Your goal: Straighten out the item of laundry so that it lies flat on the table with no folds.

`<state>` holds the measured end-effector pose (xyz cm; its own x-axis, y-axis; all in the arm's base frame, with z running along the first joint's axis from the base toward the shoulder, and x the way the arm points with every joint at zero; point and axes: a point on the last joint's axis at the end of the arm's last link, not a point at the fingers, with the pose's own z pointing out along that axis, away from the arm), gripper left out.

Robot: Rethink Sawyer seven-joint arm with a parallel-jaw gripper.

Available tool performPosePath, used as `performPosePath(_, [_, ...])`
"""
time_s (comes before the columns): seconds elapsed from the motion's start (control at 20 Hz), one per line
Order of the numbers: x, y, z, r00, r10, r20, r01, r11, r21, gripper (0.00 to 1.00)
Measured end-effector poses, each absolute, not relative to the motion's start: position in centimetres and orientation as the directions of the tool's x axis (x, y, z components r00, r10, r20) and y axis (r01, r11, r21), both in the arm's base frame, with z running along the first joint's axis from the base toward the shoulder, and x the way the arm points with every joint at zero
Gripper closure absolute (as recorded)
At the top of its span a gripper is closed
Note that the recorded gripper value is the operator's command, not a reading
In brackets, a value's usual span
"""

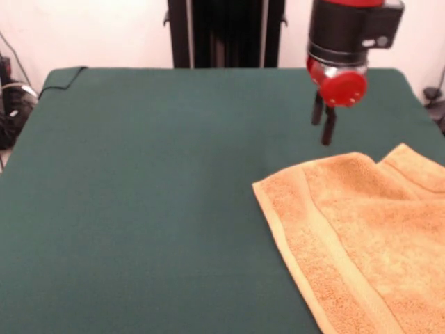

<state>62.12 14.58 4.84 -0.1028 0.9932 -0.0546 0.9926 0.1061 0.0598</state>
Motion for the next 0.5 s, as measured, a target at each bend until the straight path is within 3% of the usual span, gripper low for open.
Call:
performPosePath(0.25, [60.8,16.3,2.2,-0.262,0.965,-0.033,0.959,0.264,0.107,0.0])
performPosePath(0.5, [58.3,16.6,-1.1,-0.326,0.945,-0.031,0.942,0.328,0.078,0.0])
